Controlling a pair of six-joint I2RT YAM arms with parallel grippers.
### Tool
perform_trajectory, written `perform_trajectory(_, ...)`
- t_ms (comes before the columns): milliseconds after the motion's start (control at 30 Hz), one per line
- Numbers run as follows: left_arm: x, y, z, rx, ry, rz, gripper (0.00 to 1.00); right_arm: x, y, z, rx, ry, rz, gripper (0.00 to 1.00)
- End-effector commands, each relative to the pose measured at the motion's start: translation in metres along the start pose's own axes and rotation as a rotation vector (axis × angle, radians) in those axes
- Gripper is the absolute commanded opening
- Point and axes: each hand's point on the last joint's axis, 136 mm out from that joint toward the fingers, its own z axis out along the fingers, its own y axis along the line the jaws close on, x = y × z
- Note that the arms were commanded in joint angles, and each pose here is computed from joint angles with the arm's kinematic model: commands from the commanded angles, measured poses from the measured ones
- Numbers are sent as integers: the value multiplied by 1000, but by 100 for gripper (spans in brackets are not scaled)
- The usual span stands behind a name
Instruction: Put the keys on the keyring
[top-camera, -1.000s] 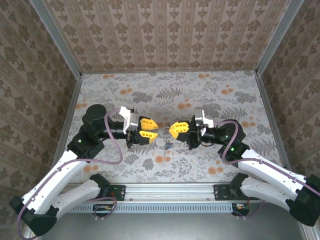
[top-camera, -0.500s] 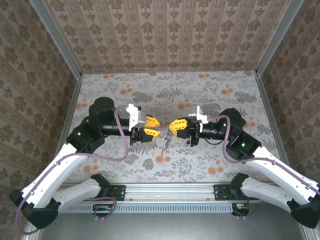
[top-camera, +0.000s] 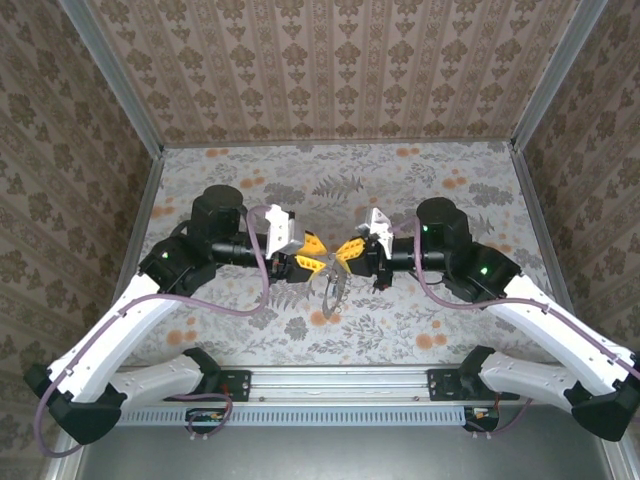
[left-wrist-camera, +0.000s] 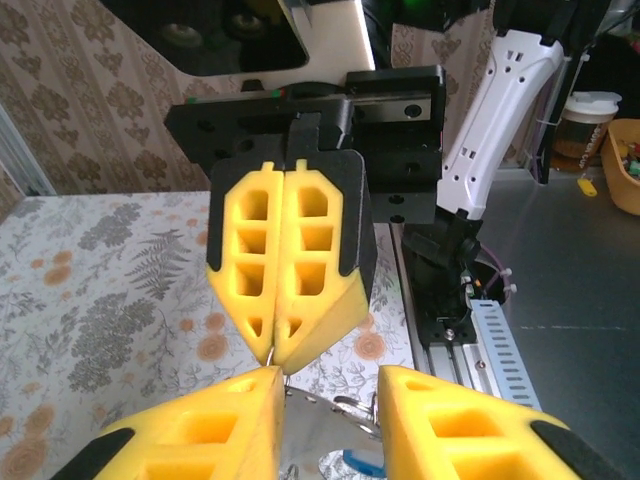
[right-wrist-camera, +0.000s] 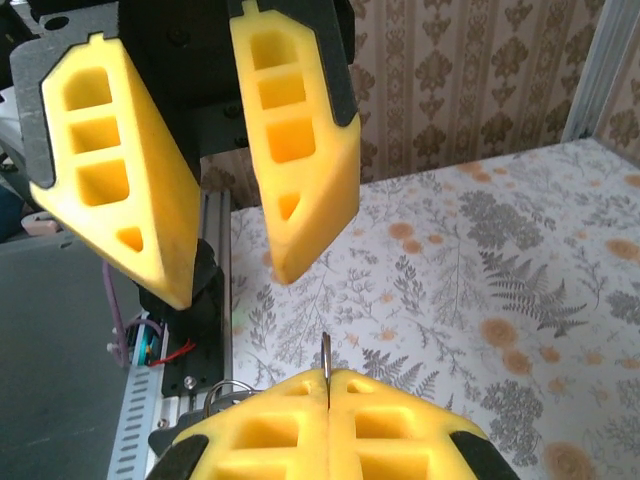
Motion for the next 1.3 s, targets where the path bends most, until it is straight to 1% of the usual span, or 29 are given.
perform_trajectory(0, 2, 0, 0, 0, 31, 18, 28, -12, 5, -3, -17, 7, -43, 0)
perform_trajectory(200, 14, 5, 5, -14, 80, 5, 27, -8, 12, 1, -68, 61, -62, 0)
perform_trajectory(367, 19, 6, 9, -9, 97, -3, 25, 0, 14, 7, -92, 112, -56, 0)
perform_trajectory(867, 36, 6, 23, 8, 173, -19, 21, -2, 27, 11, -158, 99, -75, 0)
perform_trajectory(1067, 43, 9, 25, -10, 211, -13, 20, -4, 34, 9, -186, 84, -90, 0)
perform_trajectory(1167, 45, 11, 25, -28, 220, -4, 21, -3, 35, 9, -189, 85, -92, 0)
perform_trajectory(1267, 43, 10, 24, -33, 212, 2, 25, -2, 37, 9, -197, 86, -94, 0)
